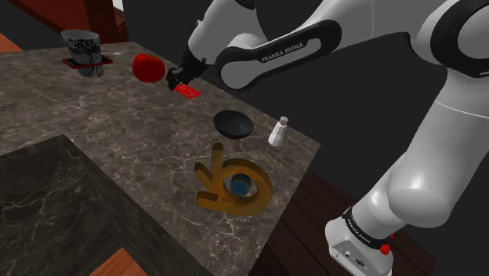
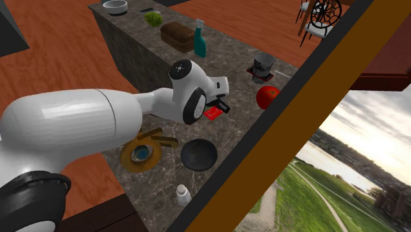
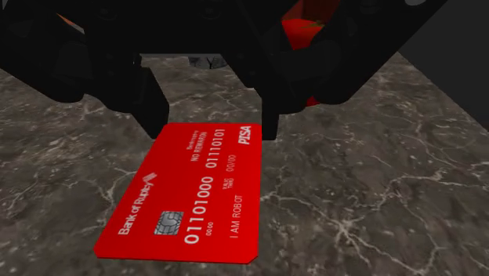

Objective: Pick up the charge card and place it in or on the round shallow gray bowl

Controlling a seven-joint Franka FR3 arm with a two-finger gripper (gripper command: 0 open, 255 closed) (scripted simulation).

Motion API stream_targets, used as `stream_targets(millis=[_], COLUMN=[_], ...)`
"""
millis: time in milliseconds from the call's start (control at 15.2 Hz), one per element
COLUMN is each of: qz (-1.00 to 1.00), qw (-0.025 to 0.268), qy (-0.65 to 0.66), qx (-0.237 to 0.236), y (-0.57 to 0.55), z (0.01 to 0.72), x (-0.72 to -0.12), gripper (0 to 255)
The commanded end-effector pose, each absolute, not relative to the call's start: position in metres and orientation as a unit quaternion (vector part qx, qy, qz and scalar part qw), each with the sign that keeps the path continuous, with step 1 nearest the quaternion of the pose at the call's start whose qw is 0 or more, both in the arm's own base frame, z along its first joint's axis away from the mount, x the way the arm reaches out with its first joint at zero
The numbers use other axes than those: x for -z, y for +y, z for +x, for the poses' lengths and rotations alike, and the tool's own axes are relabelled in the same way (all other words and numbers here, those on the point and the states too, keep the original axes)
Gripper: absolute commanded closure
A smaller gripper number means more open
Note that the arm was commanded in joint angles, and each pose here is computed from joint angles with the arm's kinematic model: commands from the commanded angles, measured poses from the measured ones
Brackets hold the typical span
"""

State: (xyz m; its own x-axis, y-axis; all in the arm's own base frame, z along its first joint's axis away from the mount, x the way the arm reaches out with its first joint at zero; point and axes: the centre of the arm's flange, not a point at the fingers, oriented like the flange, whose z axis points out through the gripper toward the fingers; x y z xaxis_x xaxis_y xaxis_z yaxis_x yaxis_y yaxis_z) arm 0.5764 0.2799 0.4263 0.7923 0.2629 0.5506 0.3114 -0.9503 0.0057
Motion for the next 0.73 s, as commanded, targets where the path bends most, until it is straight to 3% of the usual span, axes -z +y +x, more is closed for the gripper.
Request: stream_targets(millis=[0,660], qz=[-0.946,-0.946], qw=[0.043,0.043], qy=[-0.152,-0.152], qx=[0.284,0.284], y=[0.27,0.182], z=[0.567,0.469], x=[-0.432,-0.44], gripper=[255,255])
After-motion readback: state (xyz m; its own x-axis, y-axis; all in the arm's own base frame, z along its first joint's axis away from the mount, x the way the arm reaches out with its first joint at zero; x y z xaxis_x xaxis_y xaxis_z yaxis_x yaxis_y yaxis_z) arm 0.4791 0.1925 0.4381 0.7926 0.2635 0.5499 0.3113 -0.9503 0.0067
